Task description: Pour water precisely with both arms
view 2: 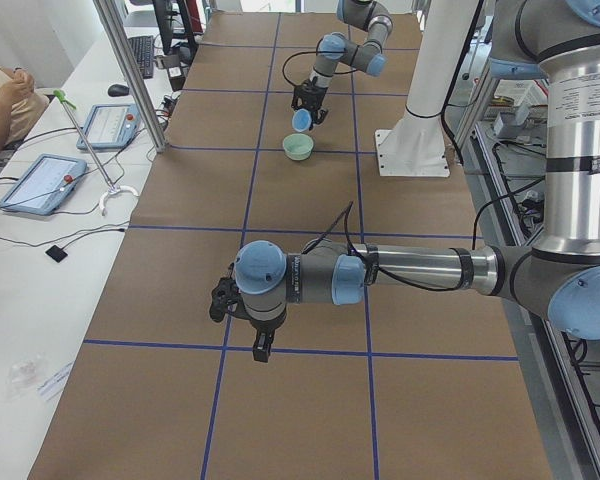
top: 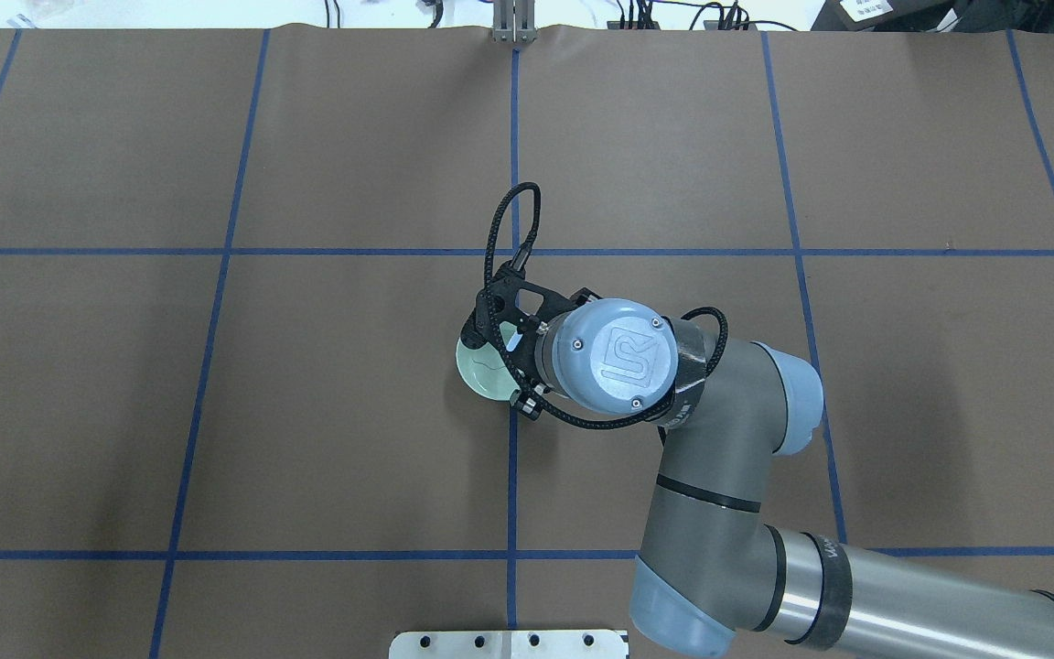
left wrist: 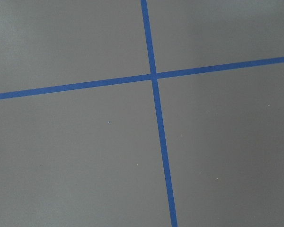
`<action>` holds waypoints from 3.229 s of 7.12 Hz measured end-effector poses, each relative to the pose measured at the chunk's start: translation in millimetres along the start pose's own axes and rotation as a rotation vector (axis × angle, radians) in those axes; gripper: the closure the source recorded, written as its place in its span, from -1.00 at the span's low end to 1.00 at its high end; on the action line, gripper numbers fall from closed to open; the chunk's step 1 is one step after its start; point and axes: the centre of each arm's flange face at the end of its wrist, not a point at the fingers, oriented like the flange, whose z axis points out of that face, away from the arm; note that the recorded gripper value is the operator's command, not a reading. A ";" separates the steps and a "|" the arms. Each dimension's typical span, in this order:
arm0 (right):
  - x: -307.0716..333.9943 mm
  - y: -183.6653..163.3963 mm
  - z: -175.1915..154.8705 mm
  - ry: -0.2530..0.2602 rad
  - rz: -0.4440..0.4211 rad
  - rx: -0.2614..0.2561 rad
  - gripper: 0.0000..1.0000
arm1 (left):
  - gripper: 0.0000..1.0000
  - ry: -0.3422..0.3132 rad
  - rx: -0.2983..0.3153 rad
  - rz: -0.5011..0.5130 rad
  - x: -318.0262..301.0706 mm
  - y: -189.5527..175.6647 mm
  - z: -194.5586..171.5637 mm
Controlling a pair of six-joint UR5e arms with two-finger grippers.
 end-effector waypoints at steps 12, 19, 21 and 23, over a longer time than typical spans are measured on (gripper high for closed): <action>141.7 78.2 -27.5 0.373 0.939 0.532 1.00 | -1.00 -0.001 0.008 0.009 3.5 7.2 -2.0; 228.4 339.6 63.0 0.665 0.935 0.638 1.00 | -1.00 0.019 0.017 0.019 10.7 1.7 -5.4; 242.9 390.8 78.8 0.680 0.907 0.640 -0.47 | -1.00 0.019 0.019 0.020 11.4 -0.1 -6.2; 246.3 403.0 79.7 0.689 0.893 0.634 -1.00 | -1.00 0.019 0.020 0.021 11.6 -0.8 -6.6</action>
